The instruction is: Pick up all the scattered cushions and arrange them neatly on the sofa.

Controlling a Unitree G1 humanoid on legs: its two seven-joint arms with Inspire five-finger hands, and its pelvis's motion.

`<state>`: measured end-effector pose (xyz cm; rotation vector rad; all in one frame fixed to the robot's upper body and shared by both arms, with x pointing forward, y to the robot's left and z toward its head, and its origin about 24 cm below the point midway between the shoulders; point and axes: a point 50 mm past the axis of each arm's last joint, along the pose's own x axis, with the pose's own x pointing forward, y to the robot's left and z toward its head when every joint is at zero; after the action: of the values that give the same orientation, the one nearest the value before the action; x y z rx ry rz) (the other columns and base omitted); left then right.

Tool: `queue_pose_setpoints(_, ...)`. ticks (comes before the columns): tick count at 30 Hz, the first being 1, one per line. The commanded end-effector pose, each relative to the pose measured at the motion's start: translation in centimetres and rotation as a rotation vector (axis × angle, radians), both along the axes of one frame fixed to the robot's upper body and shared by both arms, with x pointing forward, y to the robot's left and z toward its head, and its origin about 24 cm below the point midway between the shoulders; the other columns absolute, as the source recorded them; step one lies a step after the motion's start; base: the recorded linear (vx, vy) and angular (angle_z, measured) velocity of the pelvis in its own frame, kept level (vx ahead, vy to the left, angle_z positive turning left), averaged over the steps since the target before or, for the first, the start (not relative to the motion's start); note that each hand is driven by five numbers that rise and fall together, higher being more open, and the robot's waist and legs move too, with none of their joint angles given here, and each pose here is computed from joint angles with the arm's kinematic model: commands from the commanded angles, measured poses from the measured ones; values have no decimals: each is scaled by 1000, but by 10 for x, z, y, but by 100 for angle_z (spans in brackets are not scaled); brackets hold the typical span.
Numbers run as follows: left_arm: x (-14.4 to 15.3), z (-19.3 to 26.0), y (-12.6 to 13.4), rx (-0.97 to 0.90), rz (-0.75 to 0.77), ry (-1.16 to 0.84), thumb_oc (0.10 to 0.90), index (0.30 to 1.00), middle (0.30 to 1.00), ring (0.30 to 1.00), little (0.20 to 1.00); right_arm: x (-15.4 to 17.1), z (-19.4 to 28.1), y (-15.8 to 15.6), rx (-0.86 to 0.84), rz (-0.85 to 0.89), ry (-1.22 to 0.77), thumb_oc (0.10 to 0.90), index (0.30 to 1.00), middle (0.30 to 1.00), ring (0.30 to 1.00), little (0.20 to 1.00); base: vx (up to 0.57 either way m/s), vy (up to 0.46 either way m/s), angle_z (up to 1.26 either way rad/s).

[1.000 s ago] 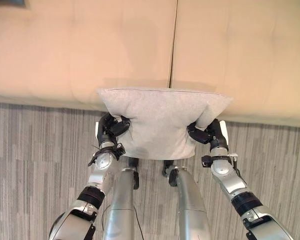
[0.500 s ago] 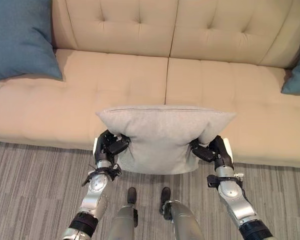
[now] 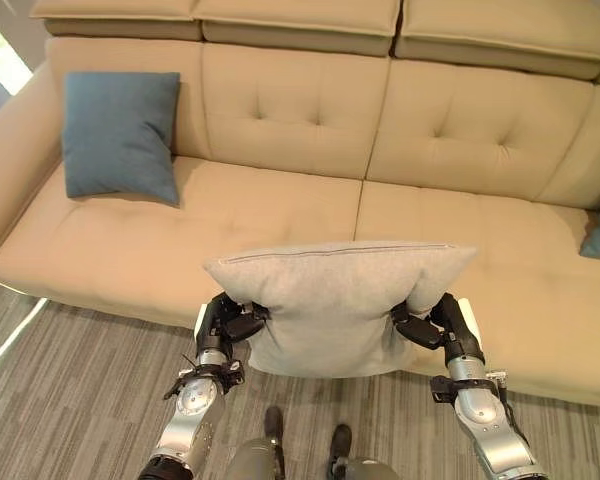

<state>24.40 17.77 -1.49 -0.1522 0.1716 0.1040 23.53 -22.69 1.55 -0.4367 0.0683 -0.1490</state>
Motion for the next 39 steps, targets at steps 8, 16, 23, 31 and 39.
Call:
queue_pose_setpoints(8, 12, 54, -17, 62, -159, -283, 400, 300, 300, 300, 300, 17, 57, 40, 77, 165, -327, 400, 300, 300, 300, 300, 315, 283, -29)
queue_pose_setpoints(16, 15, 57, -19, 50, -156, -304, 400, 300, 300, 300, 300, 25, 62, 49, 73, 211, -341, 400, 300, 300, 300, 300, 137, 10, -2)
queue_pose_setpoints(23, 14, 56, -30, 8, -194, -310, 400, 300, 300, 300, 300, 18, 57, 38, 63, 183, -319, 400, 300, 300, 300, 300, 255, -134, 12)
queue_pose_setpoints(31, 13, 51, -38, -22, -219, -278, 400, 300, 300, 300, 300, 13, 54, 22, 47, 131, -298, 400, 300, 300, 300, 300, 138, -65, 16)
queue_pose_setpoints(39, 12, 56, -40, -18, -222, -298, 400, 300, 300, 300, 300, 12, 53, 18, 25, 110, -290, 400, 300, 300, 300, 300, 171, 103, -15)
